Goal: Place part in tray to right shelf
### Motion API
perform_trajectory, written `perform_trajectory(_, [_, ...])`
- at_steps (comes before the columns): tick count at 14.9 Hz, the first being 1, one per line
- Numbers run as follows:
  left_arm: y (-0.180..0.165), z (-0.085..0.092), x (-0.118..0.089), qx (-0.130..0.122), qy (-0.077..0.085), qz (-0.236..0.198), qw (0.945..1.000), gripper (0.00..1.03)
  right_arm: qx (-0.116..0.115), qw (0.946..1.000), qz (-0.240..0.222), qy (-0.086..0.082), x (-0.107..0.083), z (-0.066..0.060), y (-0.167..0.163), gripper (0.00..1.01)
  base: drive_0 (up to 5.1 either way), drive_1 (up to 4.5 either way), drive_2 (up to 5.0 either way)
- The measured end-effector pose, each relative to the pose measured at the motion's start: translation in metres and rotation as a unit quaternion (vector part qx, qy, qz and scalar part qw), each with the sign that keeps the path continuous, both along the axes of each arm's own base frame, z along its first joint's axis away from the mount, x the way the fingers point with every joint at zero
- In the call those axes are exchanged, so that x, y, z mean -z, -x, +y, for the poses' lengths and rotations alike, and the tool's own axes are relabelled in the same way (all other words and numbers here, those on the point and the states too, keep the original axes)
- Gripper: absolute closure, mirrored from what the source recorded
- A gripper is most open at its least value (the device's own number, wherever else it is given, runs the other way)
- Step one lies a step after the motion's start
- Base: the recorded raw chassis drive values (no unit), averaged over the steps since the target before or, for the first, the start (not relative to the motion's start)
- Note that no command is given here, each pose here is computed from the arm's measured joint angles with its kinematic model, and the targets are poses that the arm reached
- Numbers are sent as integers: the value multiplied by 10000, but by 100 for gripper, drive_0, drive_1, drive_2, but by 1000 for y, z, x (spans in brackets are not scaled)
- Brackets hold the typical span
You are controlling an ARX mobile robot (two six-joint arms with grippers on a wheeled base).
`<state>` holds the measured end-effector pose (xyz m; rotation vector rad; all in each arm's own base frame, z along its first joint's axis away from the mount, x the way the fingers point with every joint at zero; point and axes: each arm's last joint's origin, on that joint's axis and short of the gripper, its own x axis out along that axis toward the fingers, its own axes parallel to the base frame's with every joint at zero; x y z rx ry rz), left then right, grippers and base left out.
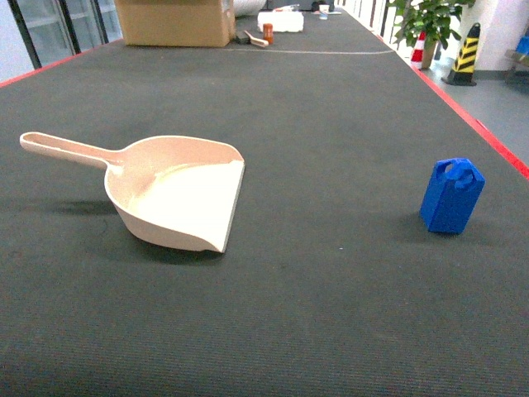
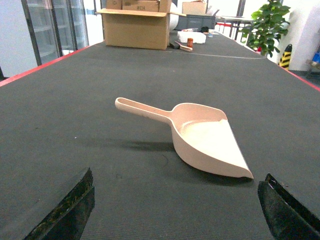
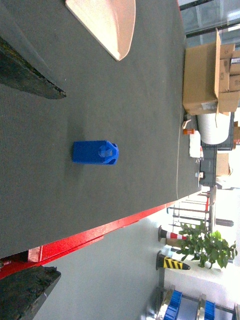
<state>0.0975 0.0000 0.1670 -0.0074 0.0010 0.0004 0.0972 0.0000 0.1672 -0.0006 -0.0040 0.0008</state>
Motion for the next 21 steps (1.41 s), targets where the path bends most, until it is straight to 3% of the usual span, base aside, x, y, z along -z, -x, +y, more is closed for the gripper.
perform_trajectory(20, [0,0,0,0,0,0,10000,5,0,10000,0,0,0,0,0,3,0,0,0])
perform_trajectory(21, [0,0,2,-251,89,321,9991,5,0,10000,0,0,0,0,0,3,0,0,0])
